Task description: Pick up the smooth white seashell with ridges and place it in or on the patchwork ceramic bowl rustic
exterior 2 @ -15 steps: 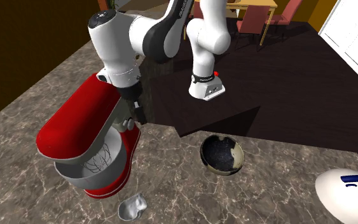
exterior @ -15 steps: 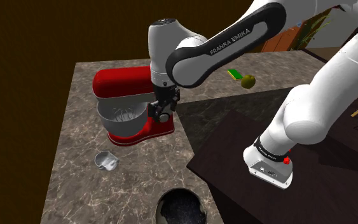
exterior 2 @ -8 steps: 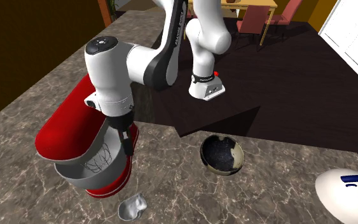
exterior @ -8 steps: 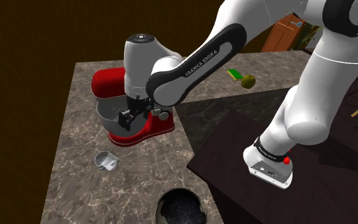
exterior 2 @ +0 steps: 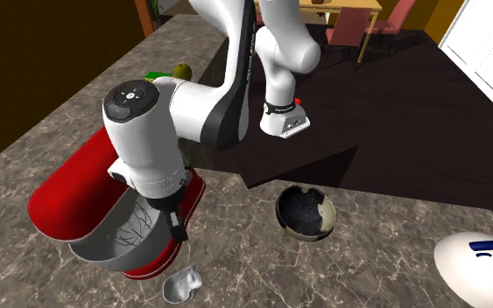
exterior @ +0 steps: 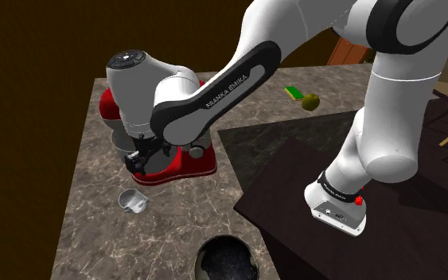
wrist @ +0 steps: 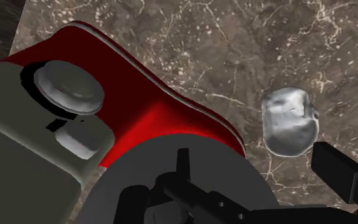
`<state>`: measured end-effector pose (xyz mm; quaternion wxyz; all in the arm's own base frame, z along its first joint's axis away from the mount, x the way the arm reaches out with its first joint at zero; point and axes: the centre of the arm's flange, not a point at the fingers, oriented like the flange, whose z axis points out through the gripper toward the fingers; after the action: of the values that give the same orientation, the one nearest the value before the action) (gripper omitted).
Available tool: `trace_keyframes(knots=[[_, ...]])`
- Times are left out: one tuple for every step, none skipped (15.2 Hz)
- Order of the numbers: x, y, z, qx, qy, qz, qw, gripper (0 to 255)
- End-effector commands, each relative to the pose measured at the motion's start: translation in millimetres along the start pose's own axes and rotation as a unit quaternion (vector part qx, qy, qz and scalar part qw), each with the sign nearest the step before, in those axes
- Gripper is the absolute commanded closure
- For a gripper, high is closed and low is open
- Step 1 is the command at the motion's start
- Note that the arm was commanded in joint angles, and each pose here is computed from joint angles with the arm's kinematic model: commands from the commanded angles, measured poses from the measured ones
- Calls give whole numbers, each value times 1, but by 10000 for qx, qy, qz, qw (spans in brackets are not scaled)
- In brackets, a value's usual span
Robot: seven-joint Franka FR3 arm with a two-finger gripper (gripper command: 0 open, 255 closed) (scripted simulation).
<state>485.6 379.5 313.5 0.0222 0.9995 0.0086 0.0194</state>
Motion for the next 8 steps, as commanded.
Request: trace_keyframes(knots=[[25,-24,82,601,205,5,9980,0],[26,-26,83,601,207,2,9980,0],[27,-27,88,601,207,2,9980,0],[27,-28,94,601,207,2,9980,0],[27,-28,99,601,207,2,9980,0],[27,-29,104,601,207,2,9980,0],[36,-46,17,858,746,-88,9935,0],[36,-46,17,858,746,-88,9935,0]])
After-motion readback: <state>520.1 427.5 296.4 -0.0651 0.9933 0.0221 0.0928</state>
